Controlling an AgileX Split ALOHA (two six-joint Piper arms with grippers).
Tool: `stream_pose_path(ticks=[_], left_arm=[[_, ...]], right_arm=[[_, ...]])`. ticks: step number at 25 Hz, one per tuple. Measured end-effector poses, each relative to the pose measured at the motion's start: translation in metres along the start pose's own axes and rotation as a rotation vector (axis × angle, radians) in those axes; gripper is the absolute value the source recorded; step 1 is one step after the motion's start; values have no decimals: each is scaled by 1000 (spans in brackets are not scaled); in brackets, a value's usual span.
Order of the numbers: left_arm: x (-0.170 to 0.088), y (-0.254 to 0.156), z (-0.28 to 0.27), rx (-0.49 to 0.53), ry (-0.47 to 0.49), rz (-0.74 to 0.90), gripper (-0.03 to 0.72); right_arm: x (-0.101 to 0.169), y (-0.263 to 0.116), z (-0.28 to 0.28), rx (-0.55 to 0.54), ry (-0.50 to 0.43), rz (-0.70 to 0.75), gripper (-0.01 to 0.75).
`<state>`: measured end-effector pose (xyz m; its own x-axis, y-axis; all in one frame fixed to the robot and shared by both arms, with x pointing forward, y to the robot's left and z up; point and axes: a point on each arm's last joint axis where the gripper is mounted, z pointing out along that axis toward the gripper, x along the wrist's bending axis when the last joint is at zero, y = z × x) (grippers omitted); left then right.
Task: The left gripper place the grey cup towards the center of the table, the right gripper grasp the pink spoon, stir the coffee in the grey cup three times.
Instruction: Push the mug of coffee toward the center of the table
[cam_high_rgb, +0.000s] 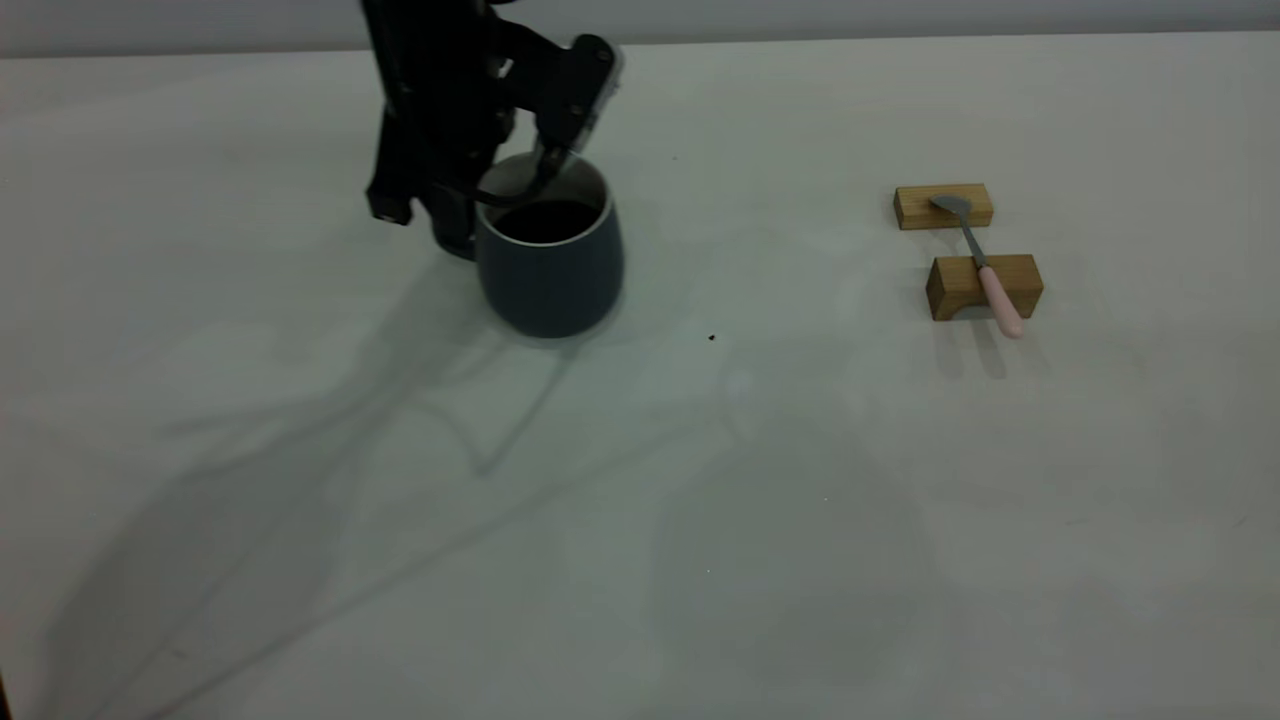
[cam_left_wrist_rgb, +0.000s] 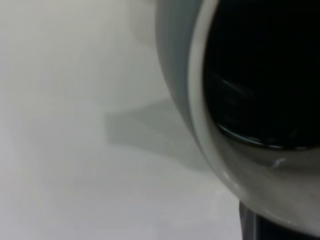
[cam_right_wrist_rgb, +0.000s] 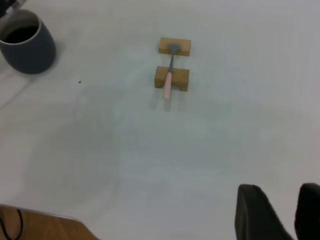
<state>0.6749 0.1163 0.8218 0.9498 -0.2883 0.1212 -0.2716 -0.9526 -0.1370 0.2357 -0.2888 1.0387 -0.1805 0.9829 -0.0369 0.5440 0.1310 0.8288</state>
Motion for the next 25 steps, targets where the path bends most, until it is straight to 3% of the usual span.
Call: stream_pose_path(ticks=[8, 25], left_arm=[[1, 19, -3, -21, 43, 13, 191], [1, 25, 1, -63, 42, -20, 191]], right_arm=[[0, 0, 0, 0, 0, 0, 237], [0, 0, 0, 0, 0, 0, 237]])
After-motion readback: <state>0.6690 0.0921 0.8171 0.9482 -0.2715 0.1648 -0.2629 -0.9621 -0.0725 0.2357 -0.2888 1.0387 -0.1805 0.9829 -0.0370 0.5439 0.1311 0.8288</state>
